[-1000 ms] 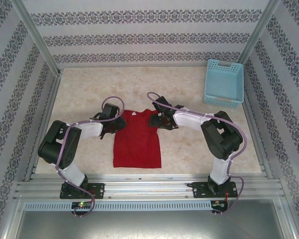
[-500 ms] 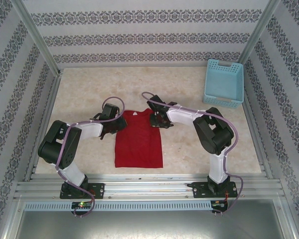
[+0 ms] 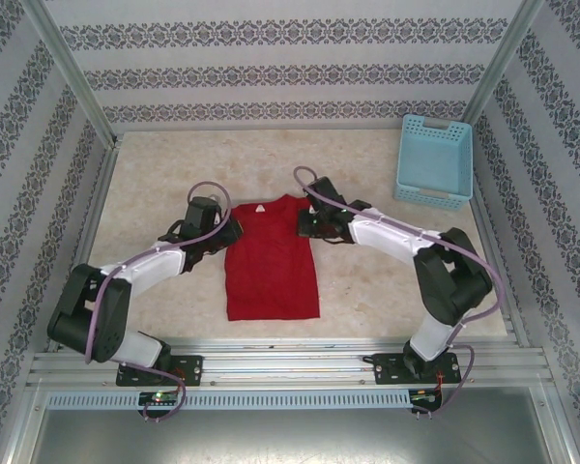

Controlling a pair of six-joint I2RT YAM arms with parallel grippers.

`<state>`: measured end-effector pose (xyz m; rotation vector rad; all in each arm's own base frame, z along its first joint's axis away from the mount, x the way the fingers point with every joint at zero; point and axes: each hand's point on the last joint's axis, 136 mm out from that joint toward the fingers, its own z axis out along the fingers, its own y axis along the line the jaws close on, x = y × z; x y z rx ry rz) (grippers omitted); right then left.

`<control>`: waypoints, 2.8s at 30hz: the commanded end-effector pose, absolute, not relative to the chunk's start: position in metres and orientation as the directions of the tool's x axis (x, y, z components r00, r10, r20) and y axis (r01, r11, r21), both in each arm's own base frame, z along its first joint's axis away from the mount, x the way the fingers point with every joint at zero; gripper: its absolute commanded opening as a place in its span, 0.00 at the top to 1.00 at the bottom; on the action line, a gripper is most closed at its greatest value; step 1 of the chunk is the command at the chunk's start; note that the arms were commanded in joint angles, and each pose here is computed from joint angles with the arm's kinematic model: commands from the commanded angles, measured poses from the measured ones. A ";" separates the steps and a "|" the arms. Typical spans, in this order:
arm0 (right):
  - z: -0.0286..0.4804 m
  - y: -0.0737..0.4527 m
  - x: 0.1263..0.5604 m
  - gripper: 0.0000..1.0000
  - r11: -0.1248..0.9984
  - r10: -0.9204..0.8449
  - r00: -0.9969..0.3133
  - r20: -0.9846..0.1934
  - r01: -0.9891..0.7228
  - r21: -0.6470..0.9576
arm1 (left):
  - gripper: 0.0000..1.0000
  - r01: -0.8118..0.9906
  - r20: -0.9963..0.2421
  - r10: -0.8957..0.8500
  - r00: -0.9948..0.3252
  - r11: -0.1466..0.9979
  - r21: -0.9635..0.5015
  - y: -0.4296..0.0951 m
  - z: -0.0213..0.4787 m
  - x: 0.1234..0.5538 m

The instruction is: Fold the inside-out t-shirt

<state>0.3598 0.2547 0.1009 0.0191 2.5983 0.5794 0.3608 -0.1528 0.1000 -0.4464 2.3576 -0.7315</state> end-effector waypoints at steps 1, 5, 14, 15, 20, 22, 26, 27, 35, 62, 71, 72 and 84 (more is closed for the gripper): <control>0.150 0.251 0.388 1.00 0.872 0.153 -0.835 -0.528 -0.137 0.470 | 1.00 -0.077 -0.548 -0.476 -0.687 0.799 -0.597 -0.144 0.146 0.380; 0.213 0.244 0.419 1.00 0.846 0.193 -0.762 -0.618 -0.190 0.498 | 1.00 -0.007 -0.613 -0.497 -0.614 0.780 -0.626 -0.134 0.211 0.409; 0.269 0.246 0.415 1.00 0.812 0.172 -0.658 -0.733 -0.327 0.484 | 1.00 0.233 -0.702 -0.467 -0.537 0.718 -0.656 -0.147 0.289 0.388; 0.259 0.247 0.409 1.00 0.812 0.163 -0.667 -0.727 -0.328 0.483 | 1.00 0.241 -0.695 -0.468 -0.546 0.707 -0.665 -0.148 0.282 0.380; 0.199 0.239 0.361 1.00 0.819 0.141 -0.729 -0.670 -0.294 0.493 | 1.00 0.217 -0.614 -0.461 -0.641 0.658 -0.721 -0.152 0.220 0.326; 0.178 0.233 0.341 1.00 0.822 0.137 -0.759 -0.636 -0.272 0.501 | 1.00 0.200 -0.573 -0.451 -0.684 0.639 -0.742 -0.155 0.196 0.306; 0.146 0.219 0.303 1.00 0.829 0.139 -0.799 -0.586 -0.230 0.509 | 1.00 0.169 -0.503 -0.424 -0.753 0.614 -0.771 -0.162 0.162 0.268; 0.140 0.218 0.296 1.00 0.831 0.135 -0.804 -0.579 -0.226 0.508 | 1.00 0.163 -0.491 -0.423 -0.761 0.609 -0.777 -0.164 0.157 0.262; 0.112 0.215 0.287 1.00 0.857 0.130 -0.822 -0.555 -0.188 0.479 | 1.00 0.089 -0.482 -0.415 -0.772 0.680 -0.728 -0.161 0.124 0.256; 0.089 0.185 0.319 0.36 0.977 0.033 -0.851 -0.524 -0.083 0.195 | 0.55 -0.290 -0.507 -0.443 -0.740 0.889 -0.354 -0.084 0.098 0.279; 0.122 0.159 0.295 0.22 0.983 0.062 -0.802 -0.594 -0.053 0.174 | 0.46 -0.165 -0.625 -0.229 -0.746 0.973 -0.160 -0.139 0.144 0.261; 0.126 0.155 0.293 0.21 0.983 0.079 -0.791 -0.607 -0.040 0.181 | 0.43 -0.150 -0.629 -0.202 -0.751 0.979 -0.135 -0.149 0.144 0.262; 0.139 0.105 0.264 0.14 0.959 0.255 -0.687 -0.680 0.092 0.267 | 0.18 0.007 -0.504 0.002 -0.864 1.000 -0.008 -0.251 0.075 0.276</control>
